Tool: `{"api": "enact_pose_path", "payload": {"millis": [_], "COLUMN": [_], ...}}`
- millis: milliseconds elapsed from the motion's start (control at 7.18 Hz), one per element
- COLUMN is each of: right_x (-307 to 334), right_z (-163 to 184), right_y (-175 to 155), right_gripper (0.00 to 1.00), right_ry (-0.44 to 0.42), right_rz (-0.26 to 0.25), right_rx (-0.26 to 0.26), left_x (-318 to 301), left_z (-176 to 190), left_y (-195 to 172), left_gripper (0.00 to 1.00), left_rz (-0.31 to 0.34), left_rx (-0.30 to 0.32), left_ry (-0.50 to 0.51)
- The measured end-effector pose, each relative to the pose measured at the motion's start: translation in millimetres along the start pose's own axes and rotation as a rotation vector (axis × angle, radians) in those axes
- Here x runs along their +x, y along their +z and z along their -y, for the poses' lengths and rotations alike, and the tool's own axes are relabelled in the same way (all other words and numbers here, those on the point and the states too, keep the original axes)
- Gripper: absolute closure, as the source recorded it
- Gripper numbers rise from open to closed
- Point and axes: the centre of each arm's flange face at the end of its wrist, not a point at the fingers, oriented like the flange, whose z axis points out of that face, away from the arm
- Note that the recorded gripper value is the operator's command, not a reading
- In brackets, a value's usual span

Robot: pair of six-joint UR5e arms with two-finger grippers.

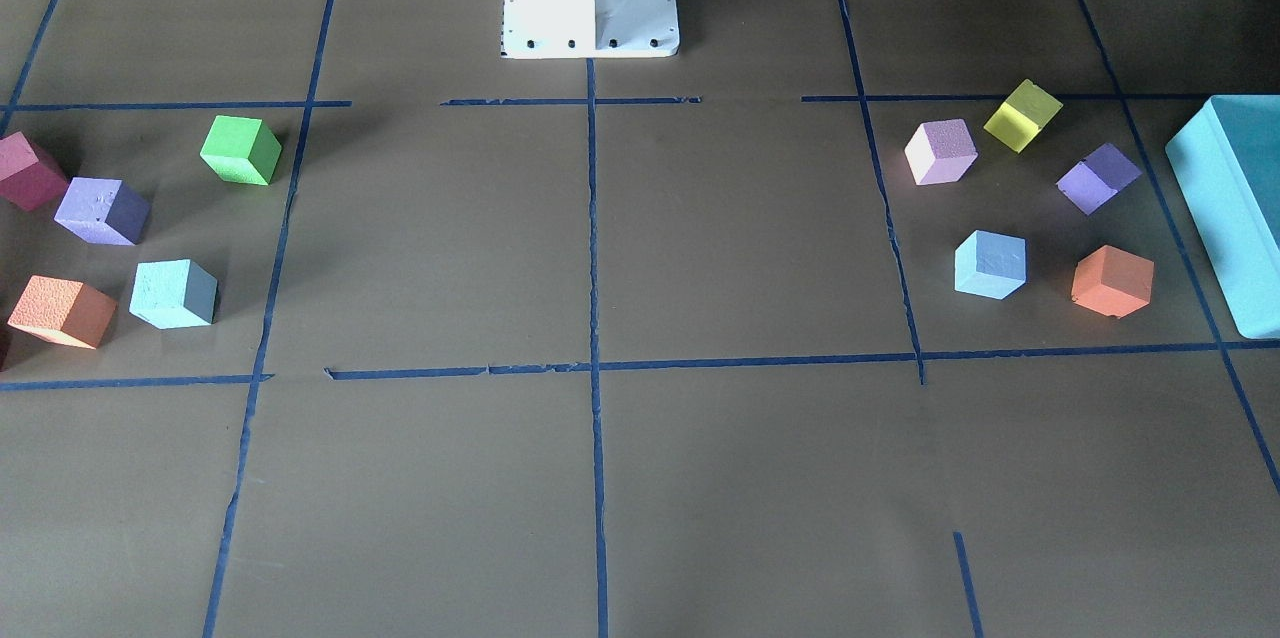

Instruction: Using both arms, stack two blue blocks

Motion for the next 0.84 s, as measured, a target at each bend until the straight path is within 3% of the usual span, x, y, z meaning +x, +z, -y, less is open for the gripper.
{"api": "enact_pose_path", "payload": {"millis": [139, 418, 835], "right_x": [-20, -81, -168], "right_z": [7, 16, 16], "right_y": [-2, 14, 63], "right_gripper": [0.0, 0.0, 0.0], "right_ry": [-0.011, 0.063, 0.14], "right_rz": [0.009, 0.035, 0.052], "right_rx": [0.007, -0.016, -0.044], "left_x": [1, 2, 3], "left_z": [0, 0, 1], "left_y": [-1, -2, -3], "left_gripper": [0.0, 0.0, 0.0], "left_rz": [0.0, 0.0, 0.0], "left_rx": [0.002, 0.004, 0.006], "left_ry": [0.001, 0.002, 0.003]}}
